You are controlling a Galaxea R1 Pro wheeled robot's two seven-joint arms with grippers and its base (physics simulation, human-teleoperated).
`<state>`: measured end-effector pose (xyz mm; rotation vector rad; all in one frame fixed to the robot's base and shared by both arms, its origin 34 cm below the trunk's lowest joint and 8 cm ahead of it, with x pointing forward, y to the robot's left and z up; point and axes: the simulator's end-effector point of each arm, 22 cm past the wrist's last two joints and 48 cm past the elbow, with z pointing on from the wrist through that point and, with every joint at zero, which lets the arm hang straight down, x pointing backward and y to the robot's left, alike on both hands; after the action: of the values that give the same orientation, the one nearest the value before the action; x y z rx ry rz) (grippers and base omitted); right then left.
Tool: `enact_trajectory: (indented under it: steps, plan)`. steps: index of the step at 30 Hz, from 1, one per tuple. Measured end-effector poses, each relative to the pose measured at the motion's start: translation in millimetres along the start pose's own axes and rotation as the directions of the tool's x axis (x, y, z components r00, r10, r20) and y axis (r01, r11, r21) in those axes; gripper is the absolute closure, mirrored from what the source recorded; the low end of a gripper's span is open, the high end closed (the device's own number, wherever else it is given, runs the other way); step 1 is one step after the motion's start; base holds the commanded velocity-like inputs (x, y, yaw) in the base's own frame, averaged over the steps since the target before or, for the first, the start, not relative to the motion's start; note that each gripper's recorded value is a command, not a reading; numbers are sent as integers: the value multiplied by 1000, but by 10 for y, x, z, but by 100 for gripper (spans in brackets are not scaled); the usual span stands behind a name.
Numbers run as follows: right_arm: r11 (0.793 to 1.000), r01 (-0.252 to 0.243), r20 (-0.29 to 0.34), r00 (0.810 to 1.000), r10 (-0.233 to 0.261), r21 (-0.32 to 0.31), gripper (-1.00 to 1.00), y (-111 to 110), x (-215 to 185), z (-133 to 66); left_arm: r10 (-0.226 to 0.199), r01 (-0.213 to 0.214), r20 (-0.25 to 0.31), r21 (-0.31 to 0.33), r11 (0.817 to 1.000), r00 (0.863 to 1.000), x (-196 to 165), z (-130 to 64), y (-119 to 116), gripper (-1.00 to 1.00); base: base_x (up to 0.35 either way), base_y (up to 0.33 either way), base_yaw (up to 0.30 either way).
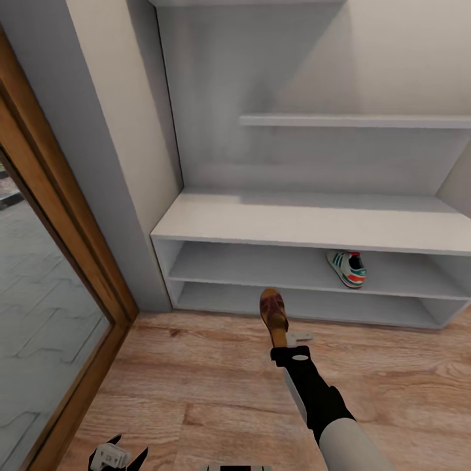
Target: Pick up the two gym shoes and the two sandals from the corridor floor and place them onto the hallstand (shoe rack) in the corridor, making sure they are on the rack and not on the floor. Arrange them so the two gym shoes are next to each other and the two sandals are next to each other.
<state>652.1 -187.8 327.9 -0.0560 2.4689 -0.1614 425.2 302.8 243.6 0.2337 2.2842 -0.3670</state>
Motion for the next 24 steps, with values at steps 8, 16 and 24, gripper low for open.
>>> enact_trajectory:
  steps: [8,16,24]
  plan:
    - [999,-8,7,1000,8,32,100,-97,-104,-30,-1,1,0,0,1000,1000,-1,1,0,-100,154,0,0]
    - [967,-227,-87,968,237,115,100,-300,-218,-164,-2,2,-1,-2,1000,1000,2,2,6,-100,65,0,0]
    - [954,-268,-107,953,283,134,100,-305,-181,-177,-2,2,-1,-3,1000,1000,3,1,7,-100,2,0,0]
